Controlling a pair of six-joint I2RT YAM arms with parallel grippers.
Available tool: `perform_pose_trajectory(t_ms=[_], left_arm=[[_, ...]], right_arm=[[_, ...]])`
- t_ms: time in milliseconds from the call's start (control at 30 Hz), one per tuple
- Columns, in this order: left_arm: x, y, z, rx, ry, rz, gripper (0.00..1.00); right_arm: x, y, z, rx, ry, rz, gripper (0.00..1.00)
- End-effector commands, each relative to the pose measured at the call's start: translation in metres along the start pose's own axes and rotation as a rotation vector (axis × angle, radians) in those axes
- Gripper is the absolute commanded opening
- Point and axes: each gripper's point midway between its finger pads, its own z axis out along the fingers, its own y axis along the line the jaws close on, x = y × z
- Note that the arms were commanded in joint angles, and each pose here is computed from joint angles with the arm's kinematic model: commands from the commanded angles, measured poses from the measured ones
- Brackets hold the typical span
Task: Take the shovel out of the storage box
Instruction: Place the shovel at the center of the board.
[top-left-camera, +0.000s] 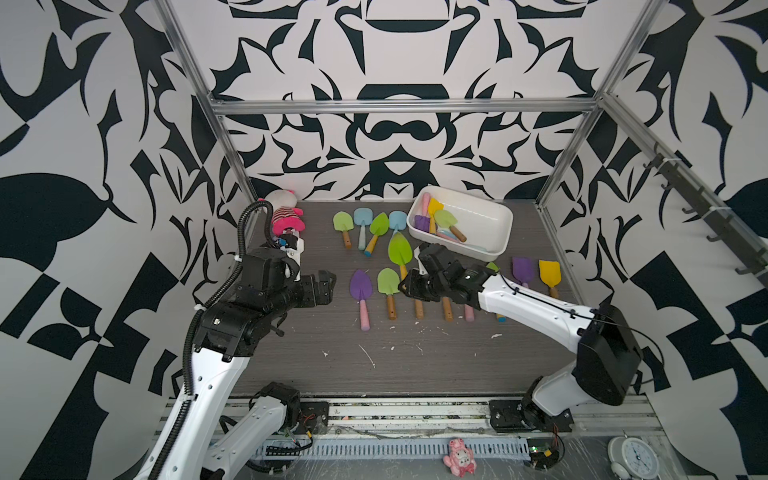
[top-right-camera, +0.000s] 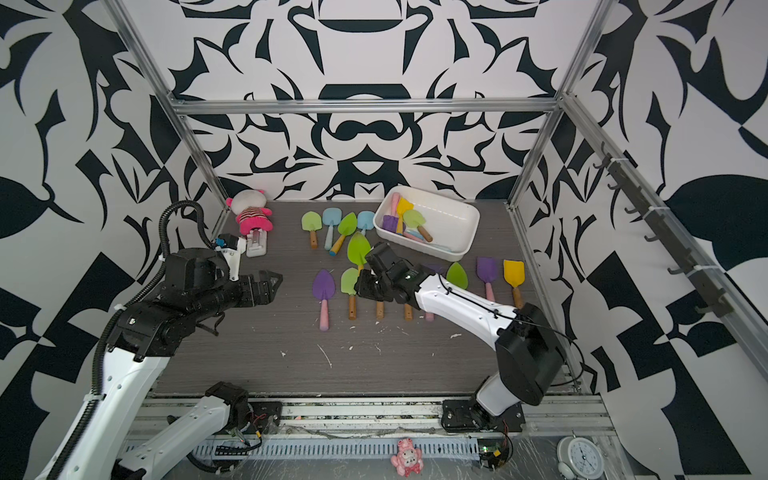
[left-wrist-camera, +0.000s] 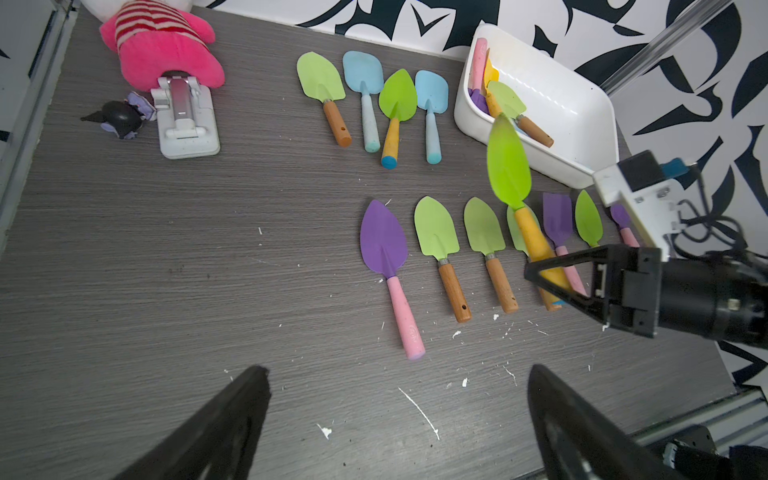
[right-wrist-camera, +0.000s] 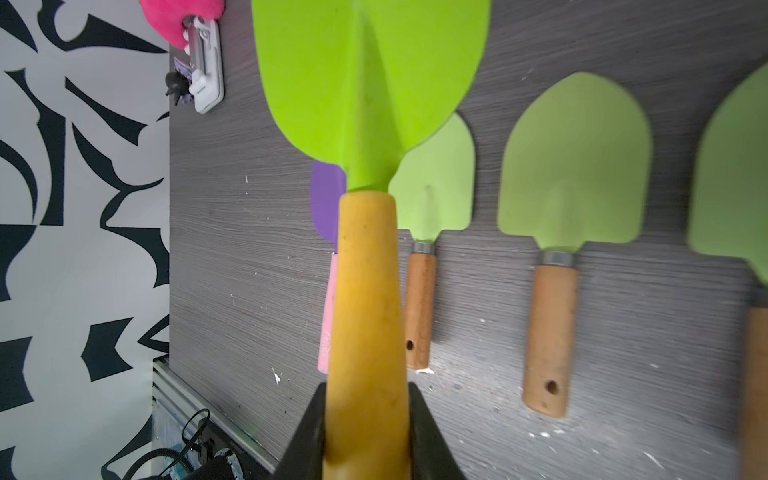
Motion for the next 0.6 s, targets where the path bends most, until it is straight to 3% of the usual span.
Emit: perform_pose_trajectory(t_ms=[0, 267, 567], left_arm=[[0.013, 0.013, -0.003, -0.063, 0.038, -0.045, 0.99], [0.017, 0.024, -0.009, -0.116, 0.009, -0.115, 0.99], [0.025, 0.035, -0.009, -0.182, 0.049, -0.144, 0.99]], right_arm=[[-0.022, 0.054, -0.001, -0.112, -0.121, 0.032, 0.00], [0.012, 0.094, 0.045, -0.118, -0.100, 0.069, 0.00], [0.046, 0.127, 0.092, -0.115, -0.067, 0.116, 0.00]])
